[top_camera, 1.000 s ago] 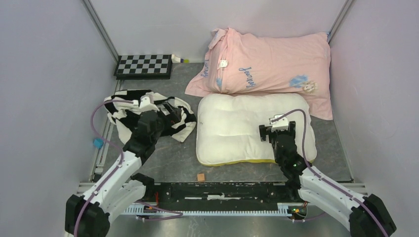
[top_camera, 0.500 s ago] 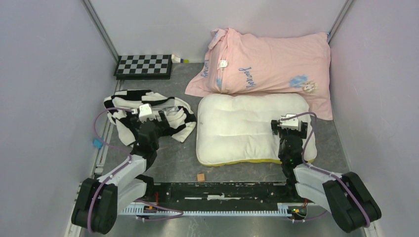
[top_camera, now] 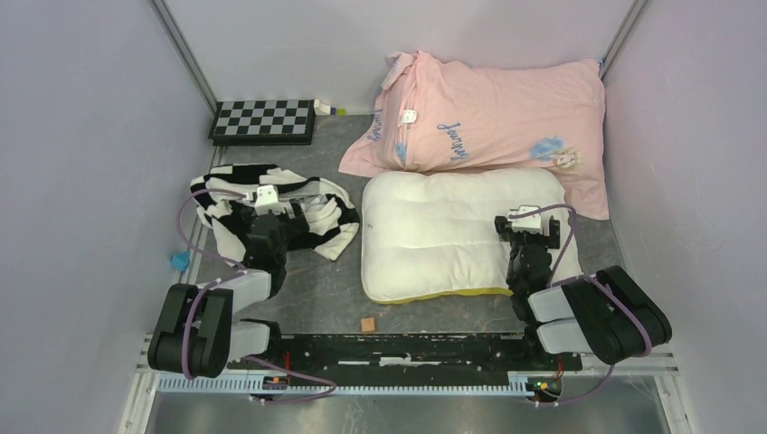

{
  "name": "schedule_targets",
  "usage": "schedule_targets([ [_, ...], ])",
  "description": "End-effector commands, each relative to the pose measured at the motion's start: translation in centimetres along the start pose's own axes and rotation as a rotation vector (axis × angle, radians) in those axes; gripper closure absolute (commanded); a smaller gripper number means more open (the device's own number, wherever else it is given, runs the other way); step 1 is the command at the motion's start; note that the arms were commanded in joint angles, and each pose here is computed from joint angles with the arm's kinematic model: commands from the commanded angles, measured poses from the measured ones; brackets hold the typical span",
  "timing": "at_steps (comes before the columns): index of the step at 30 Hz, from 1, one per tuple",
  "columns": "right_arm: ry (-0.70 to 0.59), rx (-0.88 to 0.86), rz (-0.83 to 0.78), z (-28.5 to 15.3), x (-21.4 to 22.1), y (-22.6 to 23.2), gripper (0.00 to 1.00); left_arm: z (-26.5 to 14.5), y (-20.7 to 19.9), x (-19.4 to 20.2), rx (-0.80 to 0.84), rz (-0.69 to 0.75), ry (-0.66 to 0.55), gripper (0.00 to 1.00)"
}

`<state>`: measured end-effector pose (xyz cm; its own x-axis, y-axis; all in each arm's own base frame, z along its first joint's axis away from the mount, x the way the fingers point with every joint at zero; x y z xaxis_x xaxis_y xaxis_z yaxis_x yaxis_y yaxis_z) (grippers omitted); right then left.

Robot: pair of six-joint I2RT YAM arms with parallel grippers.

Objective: Remove the pillowcase from the pillow

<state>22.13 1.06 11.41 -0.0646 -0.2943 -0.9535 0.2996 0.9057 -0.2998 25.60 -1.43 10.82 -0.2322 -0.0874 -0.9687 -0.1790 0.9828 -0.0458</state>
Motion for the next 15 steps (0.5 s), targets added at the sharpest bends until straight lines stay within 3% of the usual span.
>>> schedule_targets([
  [1, 0.036, 0.024, 0.003, -1.8, 2.2, -1.5, 0.06, 1.8, -0.6, -2.2, 0.025, 0.057, -0.039, 0.04],
  [10, 0.069, -0.008, 0.102, -0.9, 3.4, -2.1, 0.13, 1.6, -0.1, -1.0, 0.031, 0.112, -0.139, 0.08],
  [11, 0.075, -0.009, 0.103, -0.9, 3.4, -2.1, 0.12, 2.1, 0.0, -0.6, 0.021, 0.097, -0.168, 0.05],
  [12, 0.061, -0.006, 0.105, -1.0, 3.3, -2.2, 0.03, 2.7, 0.0, -0.4, 0.014, 0.112, -0.189, 0.05],
  [15, 0.047, -0.043, 0.091, -1.1, 3.2, -2.0, 0.02, 3.0, -0.6, -0.2, 0.076, 0.160, -0.090, 0.06],
])
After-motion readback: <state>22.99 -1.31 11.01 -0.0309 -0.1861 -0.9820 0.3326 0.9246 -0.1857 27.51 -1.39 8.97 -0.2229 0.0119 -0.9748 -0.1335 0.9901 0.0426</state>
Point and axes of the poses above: each gripper's point midway between its finger pads, its own z axis out along the fingers, its own y axis along the line the jaws close on, x = y × z, the point moved 9 cm from there along -z, back along the fingers, and after that the axes turned 2 degrees about z, right-handed, at the moved point
